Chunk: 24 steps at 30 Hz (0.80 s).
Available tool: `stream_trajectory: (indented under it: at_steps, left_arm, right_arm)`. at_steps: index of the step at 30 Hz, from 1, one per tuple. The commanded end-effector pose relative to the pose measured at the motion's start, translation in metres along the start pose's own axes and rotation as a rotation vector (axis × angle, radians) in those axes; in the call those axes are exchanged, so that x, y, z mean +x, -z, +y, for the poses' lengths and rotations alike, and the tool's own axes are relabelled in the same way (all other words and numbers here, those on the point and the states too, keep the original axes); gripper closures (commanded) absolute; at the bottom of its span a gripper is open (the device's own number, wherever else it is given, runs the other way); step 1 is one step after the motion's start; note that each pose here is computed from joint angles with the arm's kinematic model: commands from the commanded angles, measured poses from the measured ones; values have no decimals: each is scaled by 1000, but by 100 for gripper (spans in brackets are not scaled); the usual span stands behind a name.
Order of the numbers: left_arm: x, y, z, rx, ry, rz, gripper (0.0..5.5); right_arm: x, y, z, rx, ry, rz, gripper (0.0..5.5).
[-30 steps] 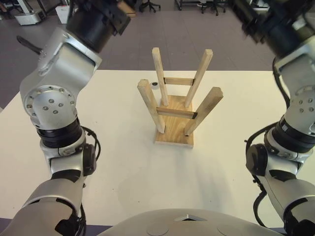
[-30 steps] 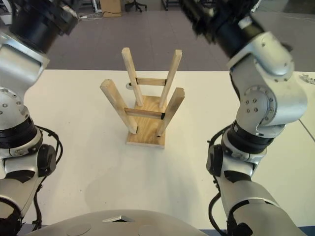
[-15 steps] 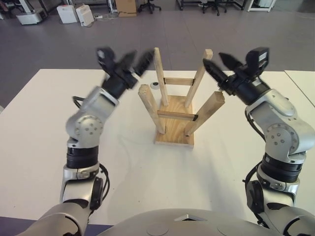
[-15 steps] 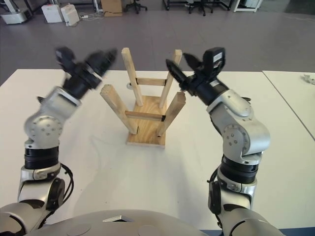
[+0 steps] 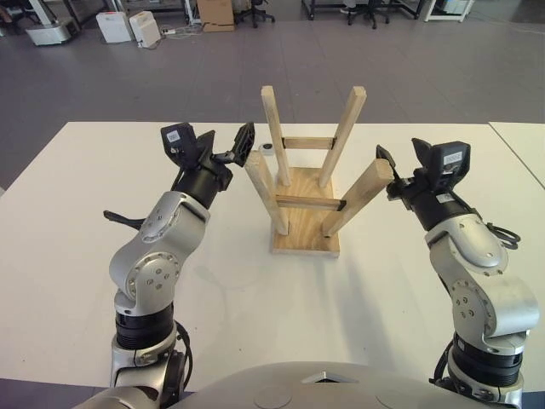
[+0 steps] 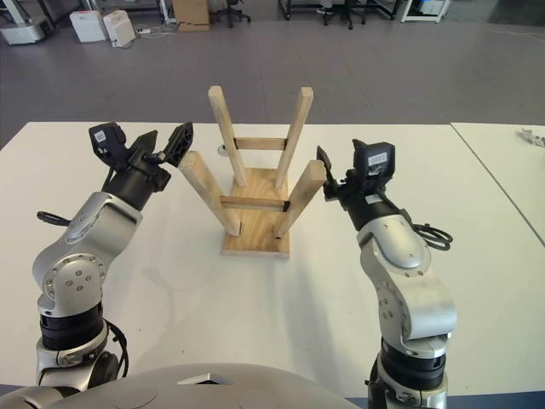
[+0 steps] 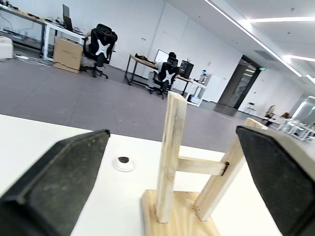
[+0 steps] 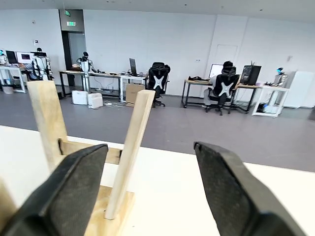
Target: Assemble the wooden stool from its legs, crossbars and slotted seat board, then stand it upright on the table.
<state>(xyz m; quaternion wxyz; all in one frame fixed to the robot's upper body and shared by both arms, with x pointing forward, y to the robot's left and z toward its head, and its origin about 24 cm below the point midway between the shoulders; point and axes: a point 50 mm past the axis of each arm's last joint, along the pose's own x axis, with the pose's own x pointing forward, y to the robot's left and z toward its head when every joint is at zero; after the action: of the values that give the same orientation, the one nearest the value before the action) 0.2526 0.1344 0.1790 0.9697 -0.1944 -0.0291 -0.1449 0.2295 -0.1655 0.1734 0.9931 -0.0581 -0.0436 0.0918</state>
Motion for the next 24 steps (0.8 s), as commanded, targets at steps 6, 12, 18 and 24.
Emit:
stream_trajectory:
  at_steps: [6,12,18,24]
  left_arm:
    - [-5,-2,-2,79,21,24,77]
    - [2,-58,47,219,-58,-150,77]
    - [-51,-10,143,487,-249,191,77]
    - [-130,47,137,603,108,720,77]
  right_arm:
    - [9,-10,-26,-19,22,-46,222]
    - [24,31,-5,-14,-473,121,222]
    - [-8,53,60,88,-919,151,222]
    - [-52,100,-29,6,-794,490,222]
